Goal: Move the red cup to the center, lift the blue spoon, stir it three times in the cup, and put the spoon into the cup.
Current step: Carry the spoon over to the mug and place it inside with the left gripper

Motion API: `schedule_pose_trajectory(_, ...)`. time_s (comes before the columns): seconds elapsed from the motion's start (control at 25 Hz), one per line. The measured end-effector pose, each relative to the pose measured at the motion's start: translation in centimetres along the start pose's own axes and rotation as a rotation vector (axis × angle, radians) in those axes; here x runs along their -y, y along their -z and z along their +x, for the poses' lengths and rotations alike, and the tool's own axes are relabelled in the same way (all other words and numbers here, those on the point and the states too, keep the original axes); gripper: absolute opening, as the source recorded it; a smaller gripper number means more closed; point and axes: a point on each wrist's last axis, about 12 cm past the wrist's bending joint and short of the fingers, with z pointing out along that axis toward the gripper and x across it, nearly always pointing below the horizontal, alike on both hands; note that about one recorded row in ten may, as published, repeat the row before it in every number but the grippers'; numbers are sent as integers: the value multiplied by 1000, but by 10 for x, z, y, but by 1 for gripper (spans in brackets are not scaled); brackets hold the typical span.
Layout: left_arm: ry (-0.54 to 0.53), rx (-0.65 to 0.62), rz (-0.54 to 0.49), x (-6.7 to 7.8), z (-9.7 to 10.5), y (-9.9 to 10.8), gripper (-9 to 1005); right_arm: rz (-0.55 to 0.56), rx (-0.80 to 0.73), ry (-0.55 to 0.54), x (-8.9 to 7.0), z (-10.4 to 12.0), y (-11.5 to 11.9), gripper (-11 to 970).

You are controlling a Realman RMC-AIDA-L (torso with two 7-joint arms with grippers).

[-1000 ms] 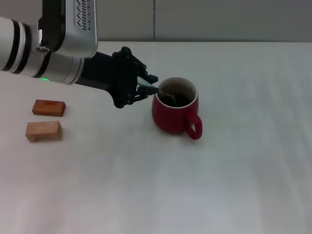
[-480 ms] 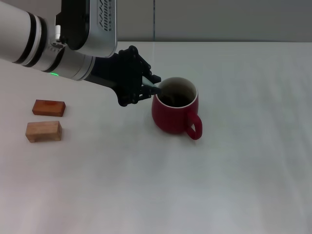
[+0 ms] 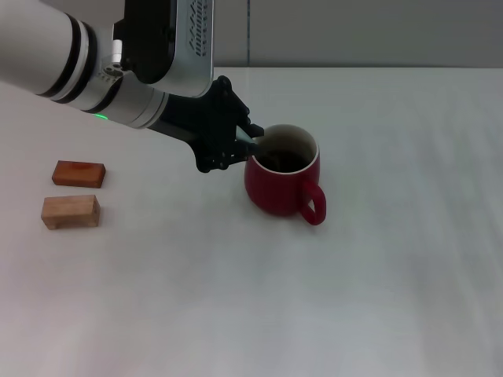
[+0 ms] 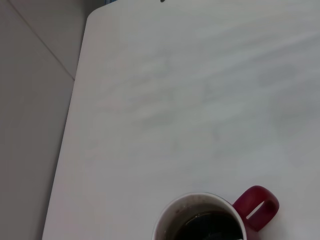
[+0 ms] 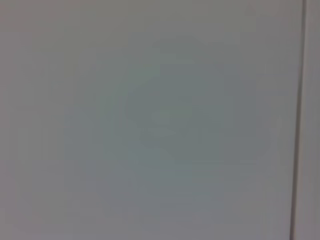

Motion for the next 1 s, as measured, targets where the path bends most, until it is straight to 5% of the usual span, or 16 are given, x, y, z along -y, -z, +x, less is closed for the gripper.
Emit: schedule_pose_trajectory(1.0,-23,-63,-10,-1,-8,-6,171,-10,1,0,-2,1,3,336)
